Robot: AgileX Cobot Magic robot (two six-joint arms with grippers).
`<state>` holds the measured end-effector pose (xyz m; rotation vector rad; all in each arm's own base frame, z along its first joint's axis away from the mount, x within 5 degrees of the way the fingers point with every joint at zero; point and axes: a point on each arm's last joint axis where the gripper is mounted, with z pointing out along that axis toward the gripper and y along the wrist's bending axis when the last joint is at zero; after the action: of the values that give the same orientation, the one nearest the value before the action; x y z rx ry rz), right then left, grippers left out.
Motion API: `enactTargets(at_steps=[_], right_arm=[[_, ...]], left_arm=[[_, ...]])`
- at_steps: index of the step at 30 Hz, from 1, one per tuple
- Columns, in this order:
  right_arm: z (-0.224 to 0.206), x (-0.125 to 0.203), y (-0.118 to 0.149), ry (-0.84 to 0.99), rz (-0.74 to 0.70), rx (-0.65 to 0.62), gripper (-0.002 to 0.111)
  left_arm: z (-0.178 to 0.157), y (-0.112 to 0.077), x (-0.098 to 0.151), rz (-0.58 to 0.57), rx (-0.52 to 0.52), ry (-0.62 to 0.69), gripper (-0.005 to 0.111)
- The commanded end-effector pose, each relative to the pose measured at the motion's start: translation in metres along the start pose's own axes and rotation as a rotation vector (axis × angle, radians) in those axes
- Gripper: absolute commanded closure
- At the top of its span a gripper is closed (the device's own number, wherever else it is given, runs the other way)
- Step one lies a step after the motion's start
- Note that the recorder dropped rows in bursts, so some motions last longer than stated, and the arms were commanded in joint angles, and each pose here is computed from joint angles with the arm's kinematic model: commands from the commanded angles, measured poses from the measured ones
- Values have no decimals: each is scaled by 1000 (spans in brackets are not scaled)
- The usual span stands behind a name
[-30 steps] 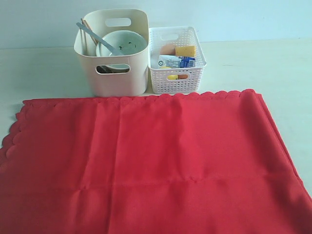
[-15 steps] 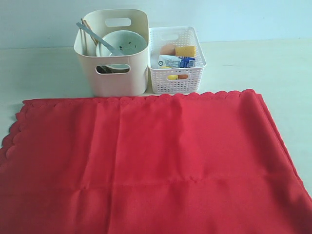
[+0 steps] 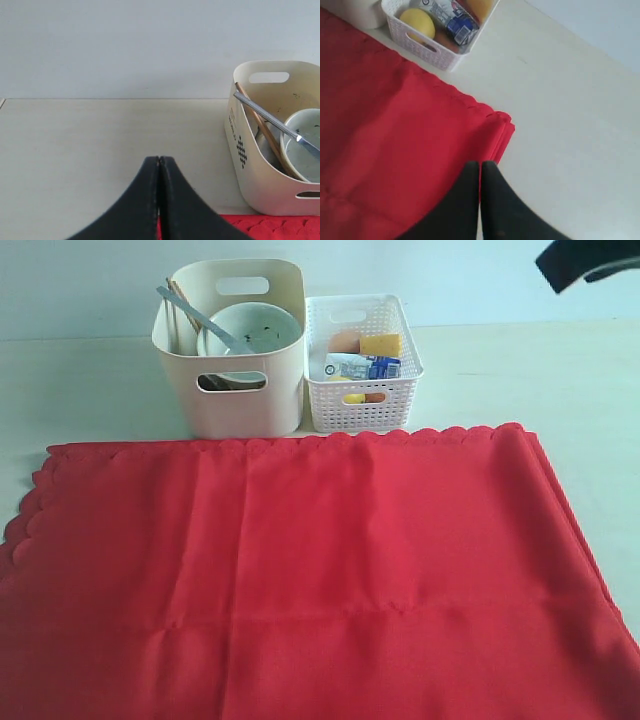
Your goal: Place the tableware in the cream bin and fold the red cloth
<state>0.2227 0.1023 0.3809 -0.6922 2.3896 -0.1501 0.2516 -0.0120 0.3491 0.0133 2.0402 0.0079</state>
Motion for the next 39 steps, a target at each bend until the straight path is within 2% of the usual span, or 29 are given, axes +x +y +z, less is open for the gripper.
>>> enactTargets(at_steps=[1, 15, 19, 26, 39], right_arm=[[13, 15, 4, 28, 11, 7, 106], [68, 68, 26, 170, 40, -22, 106], [78, 77, 31, 175, 59, -31, 106], [101, 91, 41, 261, 61, -65, 106], [152, 96, 60, 390, 61, -123, 106]], left_arm=[[0, -1, -2, -11, 6, -10, 107], [0, -1, -3, -11, 7, -17, 107], [5, -1, 4, -14, 2, 27, 107], [23, -2, 33, -61, -10, 280, 107], [64, -5, 88, -103, -38, 749, 107]])
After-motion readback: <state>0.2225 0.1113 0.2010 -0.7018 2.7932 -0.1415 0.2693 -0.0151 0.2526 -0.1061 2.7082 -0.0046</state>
